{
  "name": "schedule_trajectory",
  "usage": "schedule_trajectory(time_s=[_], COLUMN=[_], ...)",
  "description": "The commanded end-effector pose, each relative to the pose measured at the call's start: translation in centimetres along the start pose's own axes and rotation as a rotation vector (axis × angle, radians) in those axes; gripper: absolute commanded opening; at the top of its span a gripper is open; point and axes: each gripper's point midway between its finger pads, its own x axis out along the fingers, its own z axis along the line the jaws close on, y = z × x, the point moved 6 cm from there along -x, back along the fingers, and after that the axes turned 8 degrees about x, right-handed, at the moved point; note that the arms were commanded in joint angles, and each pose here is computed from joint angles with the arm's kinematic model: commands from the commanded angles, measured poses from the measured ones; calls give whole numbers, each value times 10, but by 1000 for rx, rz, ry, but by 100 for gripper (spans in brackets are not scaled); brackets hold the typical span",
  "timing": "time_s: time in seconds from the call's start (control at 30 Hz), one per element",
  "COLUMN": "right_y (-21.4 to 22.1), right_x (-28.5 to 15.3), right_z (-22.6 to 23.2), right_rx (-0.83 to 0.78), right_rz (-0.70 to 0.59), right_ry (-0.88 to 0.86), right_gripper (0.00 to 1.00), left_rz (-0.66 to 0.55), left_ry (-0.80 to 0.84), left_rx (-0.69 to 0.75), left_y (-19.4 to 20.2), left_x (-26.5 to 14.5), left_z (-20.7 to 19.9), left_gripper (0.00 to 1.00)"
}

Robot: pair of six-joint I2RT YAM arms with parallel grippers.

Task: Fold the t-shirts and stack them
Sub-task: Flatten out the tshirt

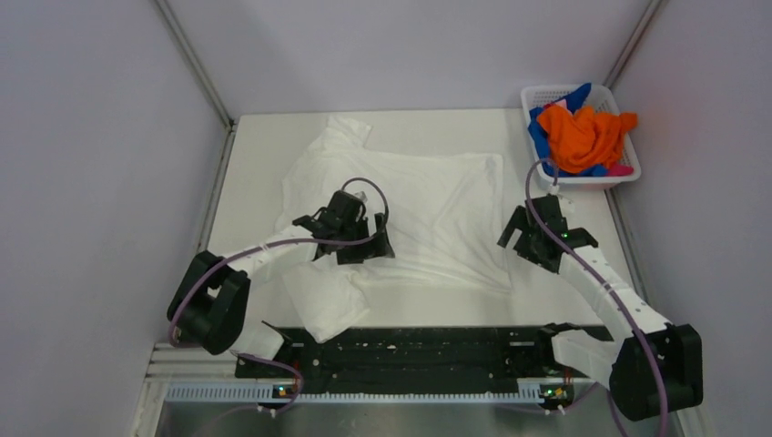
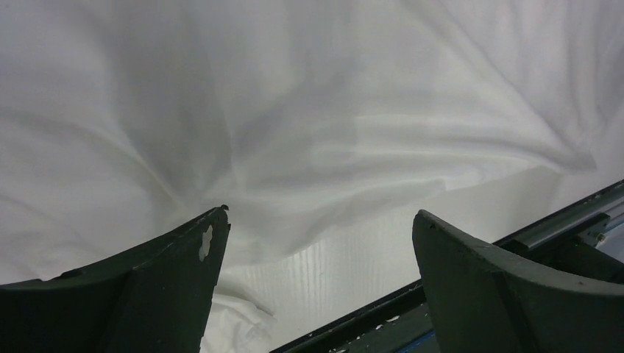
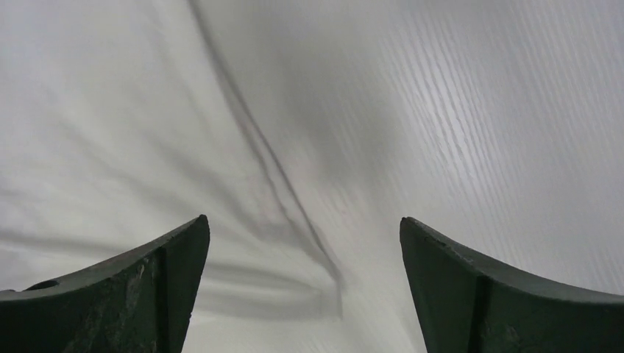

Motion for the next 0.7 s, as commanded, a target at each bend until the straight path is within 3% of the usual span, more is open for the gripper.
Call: schedule_trajectory(time_s=[0.0,0.17,0.43,0.67], right_y=[-32,-28,-66,-102], right_x=[-24,-17,34,95], right_z=[50,98,170,199], right_rx=[-12,-59,-169,-164], right_rz=[-88,-42,-135,-109], right_ry=[-335,-534,-399,-344], right_gripper=[99,99,99,99], left_rz=[-132,-208,-329,-321], left_ry=[66,-62,-201,-368], left_rx=[72,42,-119,-244], left_y=[-31,-62,-133,-181], left_x=[-28,-30,-27,-11], left_z=[-24,-17,37,108], left_gripper=[99,99,99,99])
